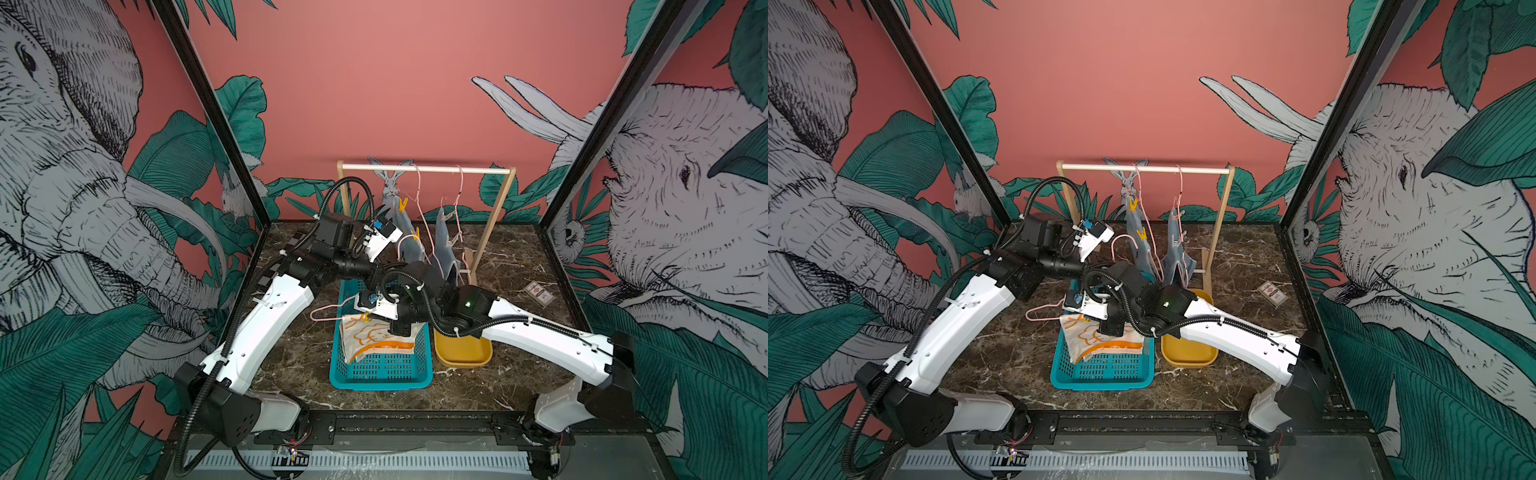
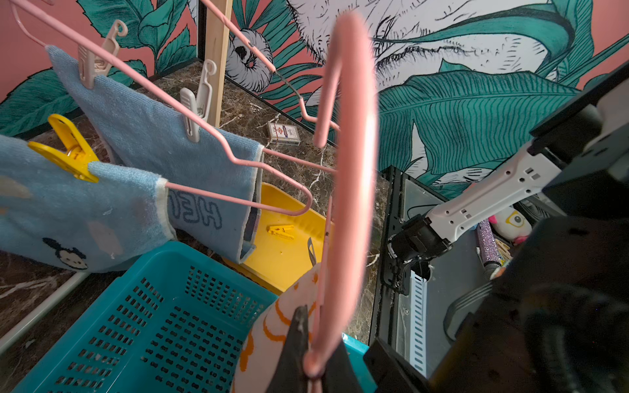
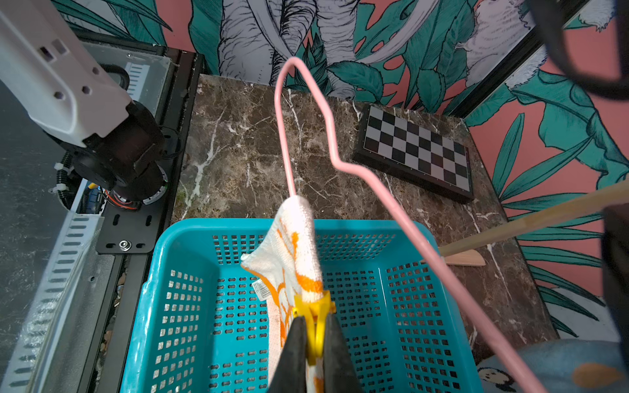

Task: Remove the clothespins securing towels to the hanger
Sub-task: Remove the clothespin from the hanger.

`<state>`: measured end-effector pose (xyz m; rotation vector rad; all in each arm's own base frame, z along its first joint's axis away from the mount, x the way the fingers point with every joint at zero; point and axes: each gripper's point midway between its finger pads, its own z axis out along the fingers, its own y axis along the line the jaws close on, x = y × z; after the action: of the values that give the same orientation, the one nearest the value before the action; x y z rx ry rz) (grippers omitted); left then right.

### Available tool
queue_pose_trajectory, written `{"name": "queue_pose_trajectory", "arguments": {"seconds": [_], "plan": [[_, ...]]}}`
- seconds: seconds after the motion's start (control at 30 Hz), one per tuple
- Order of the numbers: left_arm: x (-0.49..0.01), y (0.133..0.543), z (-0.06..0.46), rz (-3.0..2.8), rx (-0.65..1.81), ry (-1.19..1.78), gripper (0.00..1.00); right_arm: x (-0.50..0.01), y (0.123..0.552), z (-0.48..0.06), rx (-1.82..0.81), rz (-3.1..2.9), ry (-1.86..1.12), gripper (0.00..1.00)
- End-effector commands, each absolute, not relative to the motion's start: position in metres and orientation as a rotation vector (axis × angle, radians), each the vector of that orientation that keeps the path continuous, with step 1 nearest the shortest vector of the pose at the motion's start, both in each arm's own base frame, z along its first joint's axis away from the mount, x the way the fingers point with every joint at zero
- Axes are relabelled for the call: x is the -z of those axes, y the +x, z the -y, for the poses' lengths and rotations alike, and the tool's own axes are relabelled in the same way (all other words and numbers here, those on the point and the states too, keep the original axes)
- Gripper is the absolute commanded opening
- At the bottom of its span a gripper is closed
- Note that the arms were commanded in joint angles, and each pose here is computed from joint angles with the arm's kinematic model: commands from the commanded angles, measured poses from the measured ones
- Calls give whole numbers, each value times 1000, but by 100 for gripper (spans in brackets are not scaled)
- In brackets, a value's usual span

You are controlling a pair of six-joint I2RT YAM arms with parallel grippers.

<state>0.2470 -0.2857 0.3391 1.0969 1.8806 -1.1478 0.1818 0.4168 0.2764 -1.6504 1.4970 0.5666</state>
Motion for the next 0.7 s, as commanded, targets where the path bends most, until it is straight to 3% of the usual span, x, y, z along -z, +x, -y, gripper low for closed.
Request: {"name": "queue_pose_trajectory", "arguments": {"seconds": [0.0, 0.67], "plan": [[-345, 242, 285, -1846, 1165, 1114, 0, -297, 176, -417, -593, -1445, -1633, 0], [-342, 243, 283, -1859, 1137, 1120, 0, -324, 169, -387, -583, -1442, -1526, 0]]}}
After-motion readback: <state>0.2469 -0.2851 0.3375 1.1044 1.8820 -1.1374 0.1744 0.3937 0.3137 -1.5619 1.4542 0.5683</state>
